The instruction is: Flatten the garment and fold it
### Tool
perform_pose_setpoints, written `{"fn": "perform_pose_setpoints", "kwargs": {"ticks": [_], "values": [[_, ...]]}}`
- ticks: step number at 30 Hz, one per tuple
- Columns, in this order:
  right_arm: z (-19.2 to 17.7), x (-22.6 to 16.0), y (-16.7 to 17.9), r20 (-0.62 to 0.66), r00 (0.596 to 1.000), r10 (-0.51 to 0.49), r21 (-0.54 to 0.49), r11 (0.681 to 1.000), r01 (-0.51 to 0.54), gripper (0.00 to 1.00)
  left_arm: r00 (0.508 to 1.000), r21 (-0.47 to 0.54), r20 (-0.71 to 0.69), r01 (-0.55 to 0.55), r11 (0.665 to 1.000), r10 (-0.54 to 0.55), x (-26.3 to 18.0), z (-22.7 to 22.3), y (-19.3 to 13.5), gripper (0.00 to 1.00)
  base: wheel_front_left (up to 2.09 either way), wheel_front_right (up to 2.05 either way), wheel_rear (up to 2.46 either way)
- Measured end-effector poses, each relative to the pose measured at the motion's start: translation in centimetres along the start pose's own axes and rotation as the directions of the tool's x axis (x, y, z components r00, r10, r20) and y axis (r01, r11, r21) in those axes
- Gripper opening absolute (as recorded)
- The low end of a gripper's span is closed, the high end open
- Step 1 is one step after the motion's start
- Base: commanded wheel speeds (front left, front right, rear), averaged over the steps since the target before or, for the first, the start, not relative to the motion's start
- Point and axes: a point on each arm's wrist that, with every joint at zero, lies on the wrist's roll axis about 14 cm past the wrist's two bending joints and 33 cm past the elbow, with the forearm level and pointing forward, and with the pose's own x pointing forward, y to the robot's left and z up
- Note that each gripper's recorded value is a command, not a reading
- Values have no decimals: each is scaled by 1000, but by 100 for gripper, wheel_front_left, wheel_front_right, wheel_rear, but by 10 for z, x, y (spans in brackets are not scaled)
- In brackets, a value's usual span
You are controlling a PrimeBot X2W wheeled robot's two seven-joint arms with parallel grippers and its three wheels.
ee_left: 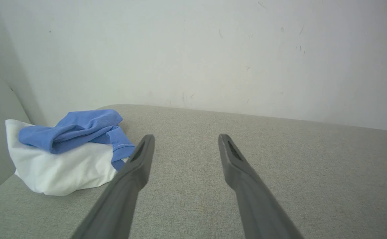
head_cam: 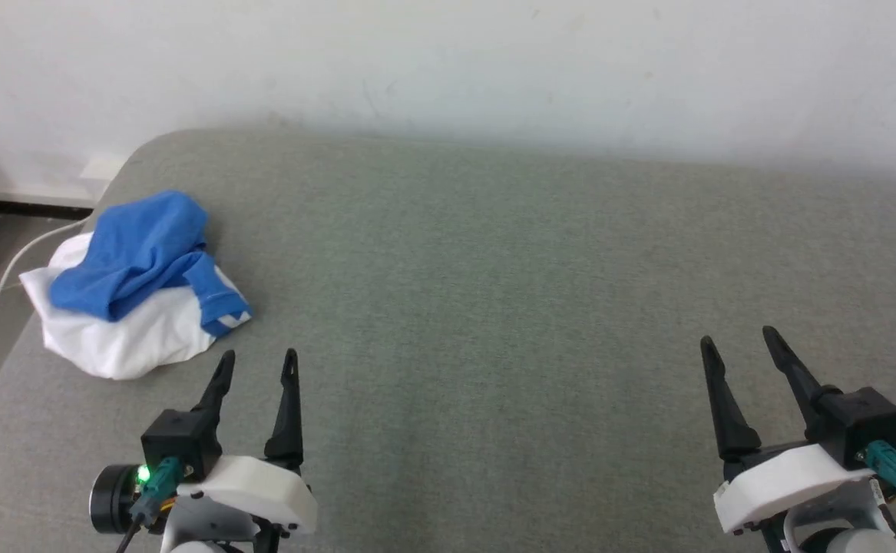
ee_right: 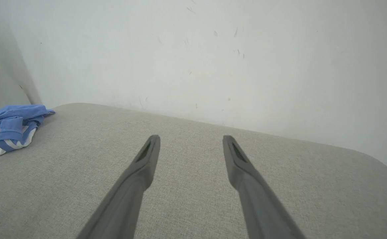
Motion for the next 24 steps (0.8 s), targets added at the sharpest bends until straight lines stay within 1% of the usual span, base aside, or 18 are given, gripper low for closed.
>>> {"fn": "perform_pose_setpoints", "kwargs": {"ticks": [15, 24], "values": [[1, 24, 48, 18, 989, 149, 12, 989, -149, 100, 989, -8, 26, -142, 990, 142, -27, 4, 43, 100, -1, -1, -1], [2, 32, 68, 31, 977, 209, 18, 978, -210, 100, 976, -14, 43, -213, 977, 213, -41, 6, 63, 100, -11, -11, -11]]}}
